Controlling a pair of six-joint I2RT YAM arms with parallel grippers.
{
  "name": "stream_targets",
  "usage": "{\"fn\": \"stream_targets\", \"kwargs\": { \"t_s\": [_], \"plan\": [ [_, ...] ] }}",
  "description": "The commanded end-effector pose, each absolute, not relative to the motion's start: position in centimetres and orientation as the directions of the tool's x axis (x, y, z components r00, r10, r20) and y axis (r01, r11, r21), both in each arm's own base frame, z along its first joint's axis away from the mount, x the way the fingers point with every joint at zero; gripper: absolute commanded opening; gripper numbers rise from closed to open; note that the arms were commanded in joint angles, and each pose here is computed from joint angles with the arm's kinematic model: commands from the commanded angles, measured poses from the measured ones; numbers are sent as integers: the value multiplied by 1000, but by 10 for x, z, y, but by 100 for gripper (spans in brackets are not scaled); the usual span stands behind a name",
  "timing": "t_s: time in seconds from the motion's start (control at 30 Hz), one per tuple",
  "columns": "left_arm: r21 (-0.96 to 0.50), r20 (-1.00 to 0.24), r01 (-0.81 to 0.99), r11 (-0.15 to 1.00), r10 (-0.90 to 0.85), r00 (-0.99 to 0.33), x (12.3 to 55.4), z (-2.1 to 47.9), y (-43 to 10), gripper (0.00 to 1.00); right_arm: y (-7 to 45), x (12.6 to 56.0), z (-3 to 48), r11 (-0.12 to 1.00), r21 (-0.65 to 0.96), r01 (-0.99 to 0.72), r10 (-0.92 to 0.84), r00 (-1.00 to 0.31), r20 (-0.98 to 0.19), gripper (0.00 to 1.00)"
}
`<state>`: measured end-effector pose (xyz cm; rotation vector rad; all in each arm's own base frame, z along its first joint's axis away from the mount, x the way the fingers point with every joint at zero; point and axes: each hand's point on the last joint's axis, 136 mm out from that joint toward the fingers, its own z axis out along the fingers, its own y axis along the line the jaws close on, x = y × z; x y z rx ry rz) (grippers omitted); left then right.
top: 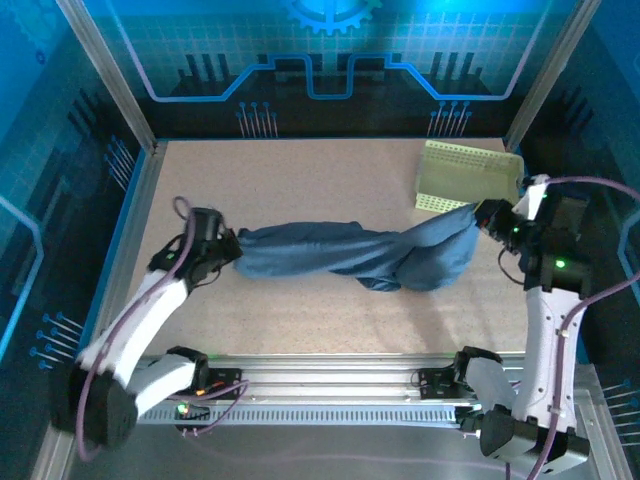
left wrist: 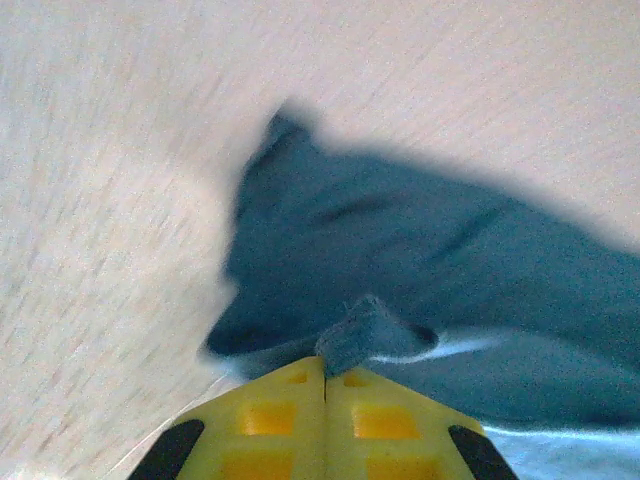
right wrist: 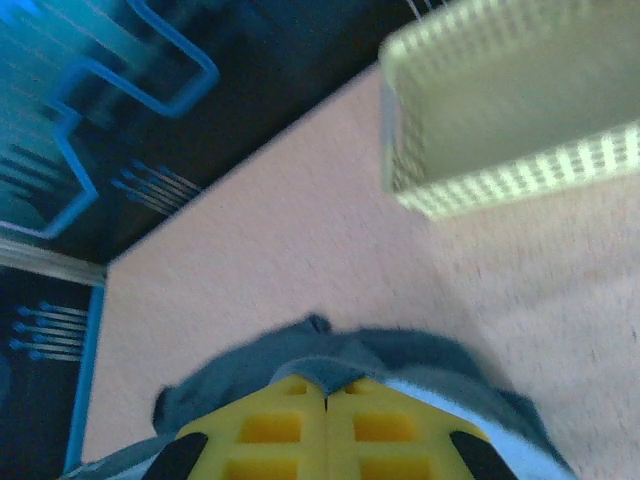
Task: Fold the inside-out t-shirt
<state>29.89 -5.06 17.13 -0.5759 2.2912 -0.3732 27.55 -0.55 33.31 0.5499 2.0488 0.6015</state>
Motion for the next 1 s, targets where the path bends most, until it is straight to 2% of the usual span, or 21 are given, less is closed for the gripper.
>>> {"fn": "stream_targets", "kwargs": {
  "t_s": [0.0, 0.1, 0.17, 0.23, 0.33, 0.4, 0.47, 0.53, 0.6, 0.73, 0.83, 0.97],
  "plan": [
    [-613, -751, -9, 790, -587, -303, 296, 296, -45, 0, -14, 260, 427, 805, 589, 76, 580, -308, -754, 0],
    [-647, -759, 216, 731, -646, -84, 271, 379, -43, 0, -18, 236, 505, 834, 551, 37, 550, -145, -823, 0],
    [-638, -746, 299, 710, -666, -10, 258, 414, -43, 0, -15, 217, 551, 857, 516, 2, 516, -44, -856, 0],
    [-627, -743, 343, 699, -669, 4, 258, 429, -47, 0, -13, 200, 589, 875, 484, -17, 484, 53, -873, 0],
    [-671, -735, 208, 712, -676, -54, 288, 393, -37, 0, -18, 189, 613, 887, 461, 3, 457, 124, -881, 0],
    [-706, -703, 12, 709, -697, -141, 316, 342, -20, 0, -22, 201, 610, 883, 469, 13, 465, 103, -879, 0],
    [-712, -660, -90, 696, -708, -251, 337, 306, -15, 0, -26, 217, 598, 873, 488, 14, 486, 61, -872, 0],
    [-725, -618, -121, 678, -718, -320, 351, 290, -17, 0, -28, 237, 584, 861, 508, 6, 508, 18, -861, 0],
    [-757, -604, -47, 652, -726, -330, 362, 299, -23, 0, -28, 253, 573, 853, 521, -14, 521, -31, -853, 0],
    [-749, -662, 155, 644, -713, -230, 356, 361, -32, 0, -30, 270, 567, 844, 535, -29, 533, -64, -844, 0],
    [-709, -695, 309, 634, -703, -152, 340, 418, -41, 0, -28, 267, 584, 855, 516, -50, 515, -32, -857, 0],
    [-610, -720, 509, 608, -693, -36, 299, 504, -54, 0, -21, 248, 620, 873, 478, -93, 484, 51, -874, 0]
  ]
}}
